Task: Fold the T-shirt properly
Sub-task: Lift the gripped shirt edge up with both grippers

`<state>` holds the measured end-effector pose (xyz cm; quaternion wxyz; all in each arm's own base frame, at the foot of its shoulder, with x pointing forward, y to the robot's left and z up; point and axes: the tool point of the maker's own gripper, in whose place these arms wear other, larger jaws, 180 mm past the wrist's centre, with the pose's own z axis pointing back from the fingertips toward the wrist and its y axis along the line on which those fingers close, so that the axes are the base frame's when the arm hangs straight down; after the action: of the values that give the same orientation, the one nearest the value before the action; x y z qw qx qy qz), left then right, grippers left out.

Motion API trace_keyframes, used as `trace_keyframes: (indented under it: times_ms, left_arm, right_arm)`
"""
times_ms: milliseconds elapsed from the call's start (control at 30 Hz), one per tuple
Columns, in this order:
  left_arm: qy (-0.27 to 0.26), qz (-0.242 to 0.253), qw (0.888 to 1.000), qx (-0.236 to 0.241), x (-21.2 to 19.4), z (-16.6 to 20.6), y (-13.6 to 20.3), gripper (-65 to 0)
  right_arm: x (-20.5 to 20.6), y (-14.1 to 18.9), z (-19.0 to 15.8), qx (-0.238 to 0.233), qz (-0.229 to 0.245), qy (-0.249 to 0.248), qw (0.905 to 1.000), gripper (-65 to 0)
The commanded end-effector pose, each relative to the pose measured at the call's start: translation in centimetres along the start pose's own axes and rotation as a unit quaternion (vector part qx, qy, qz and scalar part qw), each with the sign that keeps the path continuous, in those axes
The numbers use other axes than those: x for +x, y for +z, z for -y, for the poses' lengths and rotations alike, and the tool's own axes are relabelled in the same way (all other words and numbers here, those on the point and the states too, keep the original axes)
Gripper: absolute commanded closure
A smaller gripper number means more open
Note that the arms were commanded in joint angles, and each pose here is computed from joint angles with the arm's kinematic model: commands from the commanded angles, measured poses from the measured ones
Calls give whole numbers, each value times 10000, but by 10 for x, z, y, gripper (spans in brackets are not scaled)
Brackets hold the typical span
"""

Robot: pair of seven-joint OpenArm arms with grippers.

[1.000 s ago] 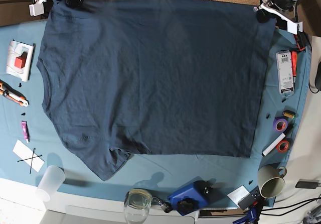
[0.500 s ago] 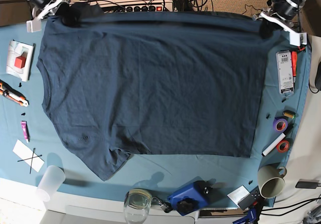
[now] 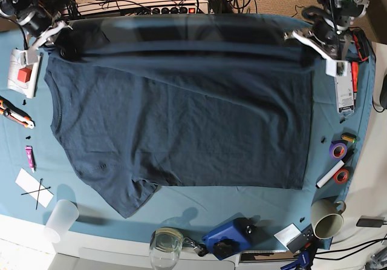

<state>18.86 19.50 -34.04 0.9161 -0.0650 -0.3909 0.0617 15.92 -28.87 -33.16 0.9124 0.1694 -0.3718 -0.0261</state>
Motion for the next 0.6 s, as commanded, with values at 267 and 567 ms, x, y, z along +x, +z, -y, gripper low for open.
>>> trace_keyframes:
  times_ms: [267,567]
  left_arm:
    - [-251,-478,9953,802,-14,-62,35,0]
    - [193,-52,9991,-384,0,-30,46,0]
  right_arm:
    - [-18,-13,-24,429,-429,80,9981,0]
    - [-38,-4,-26,444,-671,-58,9967,0]
